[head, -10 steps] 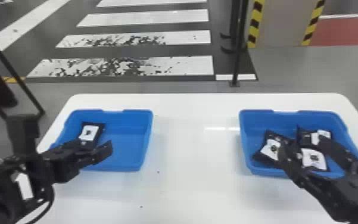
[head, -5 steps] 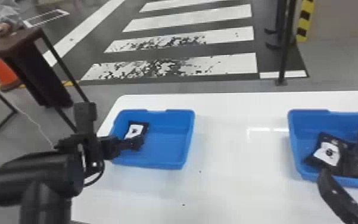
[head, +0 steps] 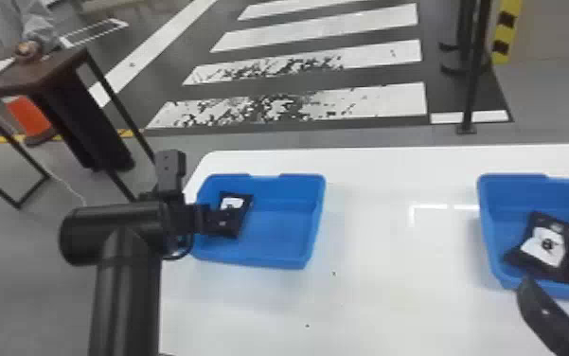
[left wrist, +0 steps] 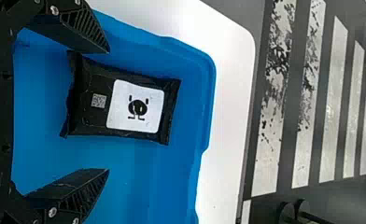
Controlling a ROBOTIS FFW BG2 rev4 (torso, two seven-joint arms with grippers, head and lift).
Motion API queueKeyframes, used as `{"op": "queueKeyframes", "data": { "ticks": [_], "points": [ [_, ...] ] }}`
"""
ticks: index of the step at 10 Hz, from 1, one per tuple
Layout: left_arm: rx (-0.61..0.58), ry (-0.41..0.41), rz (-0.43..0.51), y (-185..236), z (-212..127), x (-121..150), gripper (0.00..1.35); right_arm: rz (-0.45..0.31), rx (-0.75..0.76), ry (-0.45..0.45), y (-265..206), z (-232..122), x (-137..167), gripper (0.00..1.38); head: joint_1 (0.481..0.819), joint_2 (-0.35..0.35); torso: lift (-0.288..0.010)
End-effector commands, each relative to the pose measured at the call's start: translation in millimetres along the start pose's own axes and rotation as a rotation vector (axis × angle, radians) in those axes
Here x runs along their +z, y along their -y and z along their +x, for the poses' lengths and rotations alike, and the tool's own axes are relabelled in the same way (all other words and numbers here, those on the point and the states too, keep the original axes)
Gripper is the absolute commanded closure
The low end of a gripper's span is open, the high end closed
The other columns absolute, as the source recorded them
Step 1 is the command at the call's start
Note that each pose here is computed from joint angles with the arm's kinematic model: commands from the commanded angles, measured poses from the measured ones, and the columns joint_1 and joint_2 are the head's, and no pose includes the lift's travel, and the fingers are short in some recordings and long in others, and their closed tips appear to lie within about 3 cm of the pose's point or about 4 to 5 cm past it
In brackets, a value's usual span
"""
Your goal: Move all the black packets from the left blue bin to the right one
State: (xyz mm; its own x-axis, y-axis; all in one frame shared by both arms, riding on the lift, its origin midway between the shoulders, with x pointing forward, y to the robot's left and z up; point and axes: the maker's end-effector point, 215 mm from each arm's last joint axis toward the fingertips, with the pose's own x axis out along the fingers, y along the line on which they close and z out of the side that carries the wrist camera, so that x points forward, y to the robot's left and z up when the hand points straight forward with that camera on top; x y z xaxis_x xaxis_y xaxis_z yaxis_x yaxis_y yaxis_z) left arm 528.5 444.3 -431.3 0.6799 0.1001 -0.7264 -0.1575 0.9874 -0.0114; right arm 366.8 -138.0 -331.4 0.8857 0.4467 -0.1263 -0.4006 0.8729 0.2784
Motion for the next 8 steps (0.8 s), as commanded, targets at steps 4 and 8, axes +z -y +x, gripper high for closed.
{"op": "queueKeyframes", "data": {
  "ticks": [4,8],
  "points": [
    [0.056,-0.080,0.020,-0.7,23.9,-10.1,0.13,0.018,0.009,-0.019,-1.5,1.4,-8.1,0.16,0.695,0.350,-0.140],
    [0.099,-0.103,0.041,-8.0,38.9,-6.0,0.13,0.026,0.018,-0.026,-2.2,3.1,-11.1,0.16,0.695,0.350,-0.140]
  ]
}}
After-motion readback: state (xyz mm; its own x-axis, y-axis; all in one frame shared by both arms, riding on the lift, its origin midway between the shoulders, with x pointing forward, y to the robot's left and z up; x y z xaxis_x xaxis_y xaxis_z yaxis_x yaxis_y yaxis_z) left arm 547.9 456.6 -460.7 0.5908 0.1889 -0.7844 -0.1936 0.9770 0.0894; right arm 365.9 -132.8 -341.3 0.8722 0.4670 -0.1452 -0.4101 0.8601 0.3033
